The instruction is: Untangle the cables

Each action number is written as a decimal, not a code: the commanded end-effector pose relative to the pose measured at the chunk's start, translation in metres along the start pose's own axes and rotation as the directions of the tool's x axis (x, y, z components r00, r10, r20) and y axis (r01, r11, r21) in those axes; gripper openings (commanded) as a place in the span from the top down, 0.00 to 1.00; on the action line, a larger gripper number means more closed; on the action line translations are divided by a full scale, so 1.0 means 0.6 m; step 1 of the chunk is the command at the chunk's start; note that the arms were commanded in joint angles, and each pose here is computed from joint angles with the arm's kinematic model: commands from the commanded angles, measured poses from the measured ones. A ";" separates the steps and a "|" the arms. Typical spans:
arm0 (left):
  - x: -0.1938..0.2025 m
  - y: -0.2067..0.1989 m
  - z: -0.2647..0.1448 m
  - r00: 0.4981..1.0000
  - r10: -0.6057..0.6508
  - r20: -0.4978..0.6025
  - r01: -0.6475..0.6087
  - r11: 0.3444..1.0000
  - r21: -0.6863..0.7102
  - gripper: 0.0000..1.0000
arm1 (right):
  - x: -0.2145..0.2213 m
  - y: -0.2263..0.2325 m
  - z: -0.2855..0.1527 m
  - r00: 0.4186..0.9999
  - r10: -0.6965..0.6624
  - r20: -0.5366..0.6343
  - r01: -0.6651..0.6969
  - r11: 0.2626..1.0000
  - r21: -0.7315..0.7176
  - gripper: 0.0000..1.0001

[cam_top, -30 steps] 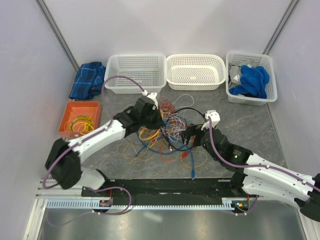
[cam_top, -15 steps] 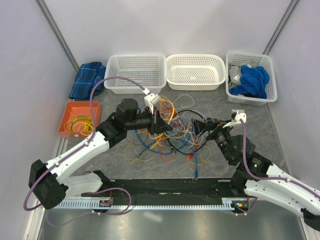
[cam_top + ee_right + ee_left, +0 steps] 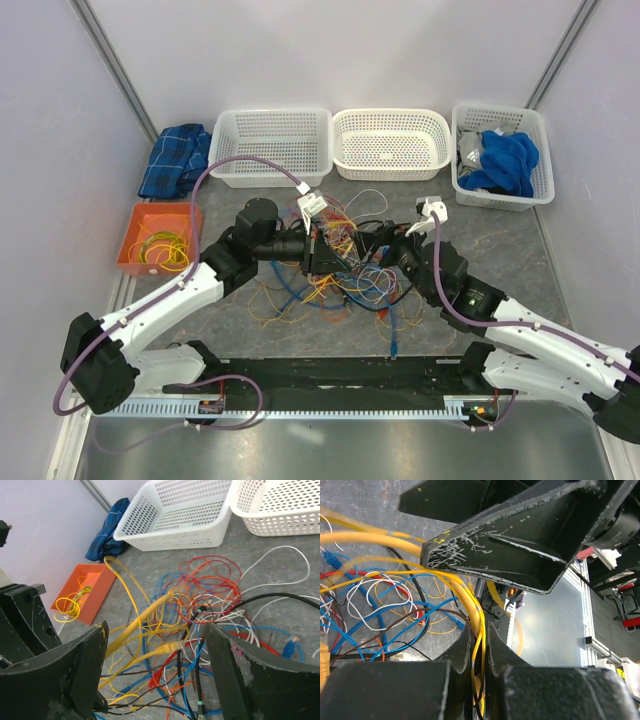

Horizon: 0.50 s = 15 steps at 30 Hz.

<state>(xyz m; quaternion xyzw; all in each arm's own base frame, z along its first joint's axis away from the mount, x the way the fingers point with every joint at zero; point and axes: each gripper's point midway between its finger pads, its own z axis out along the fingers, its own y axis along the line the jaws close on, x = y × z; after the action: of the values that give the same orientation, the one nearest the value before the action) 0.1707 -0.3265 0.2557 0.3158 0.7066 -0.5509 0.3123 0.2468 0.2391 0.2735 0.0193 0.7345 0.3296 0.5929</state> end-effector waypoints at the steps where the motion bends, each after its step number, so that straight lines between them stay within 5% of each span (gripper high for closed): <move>1: -0.020 -0.029 -0.004 0.994 0.103 0.045 -0.106 0.991 0.082 0.98 | -0.040 0.050 0.009 0.995 0.091 0.038 -0.086 0.987 -0.133 0.17; 15: -0.014 -0.024 -0.001 0.995 0.091 0.043 -0.095 0.992 0.081 0.98 | -0.001 0.066 0.051 0.968 0.220 -0.122 -0.245 0.936 -0.255 0.61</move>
<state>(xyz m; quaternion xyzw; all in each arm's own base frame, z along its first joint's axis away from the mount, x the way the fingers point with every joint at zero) 0.1671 -0.3262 0.2489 0.3208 0.7029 -0.5556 0.3070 0.2655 0.2734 0.2686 0.0183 0.7288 0.4378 0.5261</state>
